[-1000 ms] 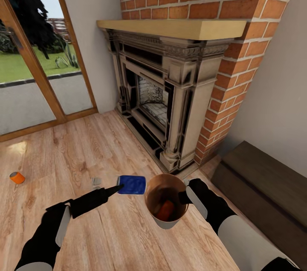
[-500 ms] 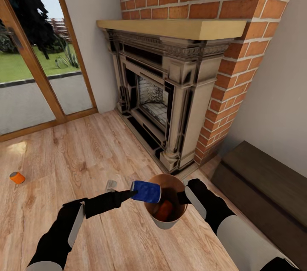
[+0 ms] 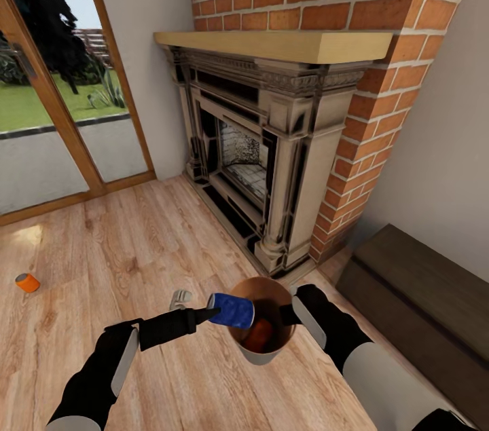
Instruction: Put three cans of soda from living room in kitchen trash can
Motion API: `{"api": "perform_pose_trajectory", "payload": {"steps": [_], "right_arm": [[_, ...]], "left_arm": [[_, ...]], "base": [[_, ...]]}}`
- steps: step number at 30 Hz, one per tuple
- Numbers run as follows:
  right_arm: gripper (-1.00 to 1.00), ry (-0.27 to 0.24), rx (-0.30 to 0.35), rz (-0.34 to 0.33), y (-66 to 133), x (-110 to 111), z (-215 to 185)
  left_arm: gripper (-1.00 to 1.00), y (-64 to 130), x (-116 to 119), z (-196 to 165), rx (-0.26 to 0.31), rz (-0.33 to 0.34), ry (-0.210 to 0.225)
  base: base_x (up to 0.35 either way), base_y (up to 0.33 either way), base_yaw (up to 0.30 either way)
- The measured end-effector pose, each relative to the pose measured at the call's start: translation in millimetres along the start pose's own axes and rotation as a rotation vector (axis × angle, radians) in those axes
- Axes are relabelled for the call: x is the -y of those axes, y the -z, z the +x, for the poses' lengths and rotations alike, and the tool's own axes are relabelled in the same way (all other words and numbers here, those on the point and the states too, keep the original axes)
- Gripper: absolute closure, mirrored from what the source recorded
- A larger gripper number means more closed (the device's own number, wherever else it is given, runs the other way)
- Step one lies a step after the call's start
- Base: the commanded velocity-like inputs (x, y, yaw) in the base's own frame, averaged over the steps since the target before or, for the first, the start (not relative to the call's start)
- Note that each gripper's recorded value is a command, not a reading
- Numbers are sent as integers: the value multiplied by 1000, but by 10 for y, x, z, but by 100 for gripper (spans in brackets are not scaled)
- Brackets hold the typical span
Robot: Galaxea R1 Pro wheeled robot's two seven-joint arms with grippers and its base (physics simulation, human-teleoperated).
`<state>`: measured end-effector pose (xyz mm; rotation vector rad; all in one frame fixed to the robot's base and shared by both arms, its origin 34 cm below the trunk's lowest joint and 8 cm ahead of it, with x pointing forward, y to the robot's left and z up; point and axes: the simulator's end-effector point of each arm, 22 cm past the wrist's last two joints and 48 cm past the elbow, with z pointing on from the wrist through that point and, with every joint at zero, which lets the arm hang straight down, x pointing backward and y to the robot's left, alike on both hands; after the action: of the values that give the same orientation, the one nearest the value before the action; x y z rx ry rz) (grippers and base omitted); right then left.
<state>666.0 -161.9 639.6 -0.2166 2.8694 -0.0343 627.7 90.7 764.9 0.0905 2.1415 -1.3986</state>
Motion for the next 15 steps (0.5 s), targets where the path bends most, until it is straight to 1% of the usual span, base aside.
{"api": "perform_pose_trajectory", "payload": {"steps": [4, 12, 15], "right_arm": [[100, 10, 0, 7, 4, -8, -2], [100, 9, 0, 5, 5, -16, -3], [100, 8, 0, -1, 8, -51, -4]], "left_arm": [[100, -2, -7, 5, -1, -3, 1], [100, -2, -12, 6, -1, -5, 1], [100, 0, -16, 6, -1, -6, 2]], "base": [[0, 0, 0], [0, 0, 0], [0, 0, 0]]}}
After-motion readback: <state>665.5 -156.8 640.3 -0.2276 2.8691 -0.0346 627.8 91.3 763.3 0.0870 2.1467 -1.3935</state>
